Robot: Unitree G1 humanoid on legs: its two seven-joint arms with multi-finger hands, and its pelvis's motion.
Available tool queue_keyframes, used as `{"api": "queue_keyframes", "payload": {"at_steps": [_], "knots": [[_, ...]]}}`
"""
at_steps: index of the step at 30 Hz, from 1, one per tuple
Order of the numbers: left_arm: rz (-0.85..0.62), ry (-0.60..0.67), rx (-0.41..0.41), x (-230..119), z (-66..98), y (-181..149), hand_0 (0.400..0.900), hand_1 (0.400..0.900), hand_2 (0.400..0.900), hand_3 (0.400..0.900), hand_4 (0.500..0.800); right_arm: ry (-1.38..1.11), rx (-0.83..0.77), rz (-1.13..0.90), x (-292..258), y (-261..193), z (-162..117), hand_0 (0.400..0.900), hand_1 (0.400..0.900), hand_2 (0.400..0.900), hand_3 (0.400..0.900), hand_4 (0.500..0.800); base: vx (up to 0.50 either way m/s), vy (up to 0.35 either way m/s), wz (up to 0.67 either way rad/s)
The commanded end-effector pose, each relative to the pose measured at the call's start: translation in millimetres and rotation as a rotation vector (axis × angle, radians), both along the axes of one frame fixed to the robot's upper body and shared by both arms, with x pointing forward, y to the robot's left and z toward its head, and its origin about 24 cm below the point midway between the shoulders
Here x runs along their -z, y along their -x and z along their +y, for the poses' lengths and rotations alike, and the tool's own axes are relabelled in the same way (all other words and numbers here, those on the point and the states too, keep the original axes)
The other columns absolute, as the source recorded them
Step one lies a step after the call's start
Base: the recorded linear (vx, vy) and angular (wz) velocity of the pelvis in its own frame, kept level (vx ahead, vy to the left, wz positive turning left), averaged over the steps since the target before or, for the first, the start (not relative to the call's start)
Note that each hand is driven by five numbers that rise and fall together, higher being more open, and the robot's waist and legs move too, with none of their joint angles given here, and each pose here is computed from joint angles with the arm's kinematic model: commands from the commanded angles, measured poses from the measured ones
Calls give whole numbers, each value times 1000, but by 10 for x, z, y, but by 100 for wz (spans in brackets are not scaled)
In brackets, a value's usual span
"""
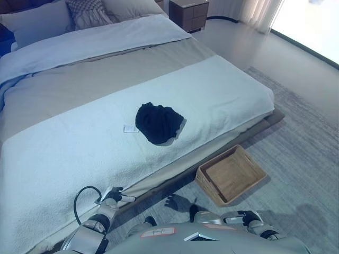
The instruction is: Put the clothes on the bed into the basket.
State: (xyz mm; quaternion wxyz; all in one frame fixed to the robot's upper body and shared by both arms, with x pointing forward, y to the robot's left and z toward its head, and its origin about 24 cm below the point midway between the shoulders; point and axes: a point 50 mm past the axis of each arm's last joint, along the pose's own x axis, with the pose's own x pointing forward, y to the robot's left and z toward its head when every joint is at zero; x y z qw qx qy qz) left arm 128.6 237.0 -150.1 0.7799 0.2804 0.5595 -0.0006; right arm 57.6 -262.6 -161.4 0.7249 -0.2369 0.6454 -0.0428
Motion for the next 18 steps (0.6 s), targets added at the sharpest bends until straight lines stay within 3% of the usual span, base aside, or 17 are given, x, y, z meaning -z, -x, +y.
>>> {"api": "queue_keyframes", "payload": {"at_steps": [1, 18], "knots": [[-84, -33, 56, -116, -10, -351, 900, 900, 900, 900, 800, 68, -57, -44, -106, -329, -157, 900, 900, 900, 900, 800, 0, 0, 0], [-40, -60, 29, -82, 77, -222, 900, 900, 900, 900, 800, 71, -57, -45, -113, -339, -168, 900, 900, 900, 900, 800, 3, 7, 1]]}}
